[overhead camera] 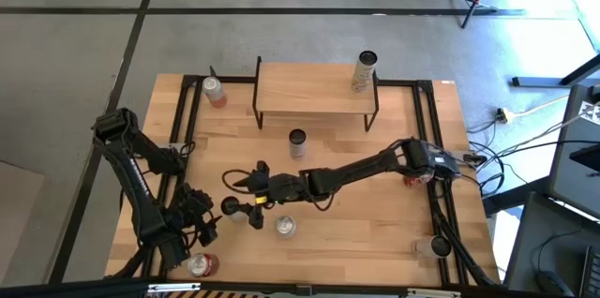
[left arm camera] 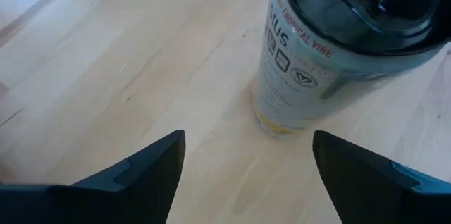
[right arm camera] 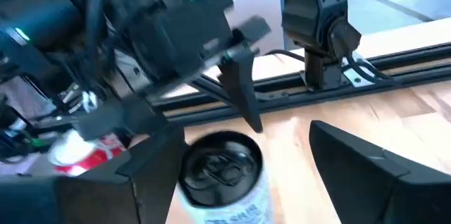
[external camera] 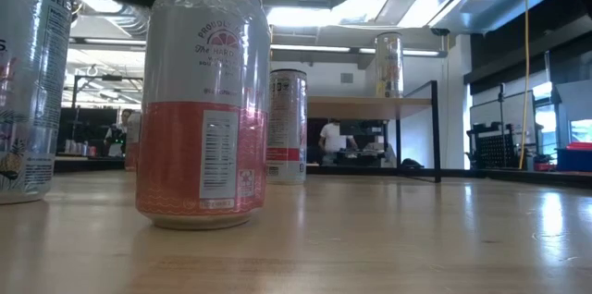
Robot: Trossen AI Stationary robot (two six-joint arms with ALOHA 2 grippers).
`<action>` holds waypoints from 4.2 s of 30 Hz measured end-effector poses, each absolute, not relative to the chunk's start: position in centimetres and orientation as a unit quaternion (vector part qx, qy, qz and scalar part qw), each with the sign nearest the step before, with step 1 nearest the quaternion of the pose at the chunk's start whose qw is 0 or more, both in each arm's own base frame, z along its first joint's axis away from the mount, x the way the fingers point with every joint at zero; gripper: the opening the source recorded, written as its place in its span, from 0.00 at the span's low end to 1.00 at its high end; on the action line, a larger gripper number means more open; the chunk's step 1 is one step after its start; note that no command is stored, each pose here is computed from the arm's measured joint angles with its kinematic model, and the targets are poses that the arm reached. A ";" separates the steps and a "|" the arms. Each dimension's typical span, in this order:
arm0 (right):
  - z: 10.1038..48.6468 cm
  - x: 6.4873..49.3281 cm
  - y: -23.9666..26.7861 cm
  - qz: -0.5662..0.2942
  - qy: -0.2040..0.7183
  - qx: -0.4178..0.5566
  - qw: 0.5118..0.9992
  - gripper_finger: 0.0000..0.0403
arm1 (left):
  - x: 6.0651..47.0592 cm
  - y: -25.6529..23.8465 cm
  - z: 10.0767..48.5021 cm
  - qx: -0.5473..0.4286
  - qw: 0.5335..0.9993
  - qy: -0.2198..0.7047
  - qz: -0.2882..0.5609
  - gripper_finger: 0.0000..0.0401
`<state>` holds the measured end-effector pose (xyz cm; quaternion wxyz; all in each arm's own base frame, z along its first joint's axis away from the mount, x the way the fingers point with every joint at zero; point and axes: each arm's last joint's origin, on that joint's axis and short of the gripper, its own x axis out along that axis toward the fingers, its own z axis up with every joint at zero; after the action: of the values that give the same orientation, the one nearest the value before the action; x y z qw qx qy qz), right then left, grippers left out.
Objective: Place canned beverage on shelf
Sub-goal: Put the white and yellow soda can aligned with other white and yellow soda can on the shelf
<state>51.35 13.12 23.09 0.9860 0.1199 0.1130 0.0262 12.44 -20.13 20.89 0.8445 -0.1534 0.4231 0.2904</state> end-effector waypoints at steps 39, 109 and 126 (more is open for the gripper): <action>18.9 52.4 13.6 0.047 0.135 0.073 0.987 0.74 | 14.0 -19.3 21.0 -0.165 0.852 0.386 0.312 0.77; 39.5 15.4 -2.0 -0.054 0.130 0.034 0.990 0.54 | 26.3 -9.8 36.8 -0.034 0.883 0.375 0.281 0.77; 34.8 17.4 -10.2 -0.105 0.171 0.040 0.979 0.54 | 28.5 -6.6 36.5 0.026 0.884 0.373 0.281 0.77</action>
<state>17.36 -10.24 34.76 0.9790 0.0396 0.1706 -0.1048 28.47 -6.56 36.49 0.8836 0.0260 0.3734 0.2813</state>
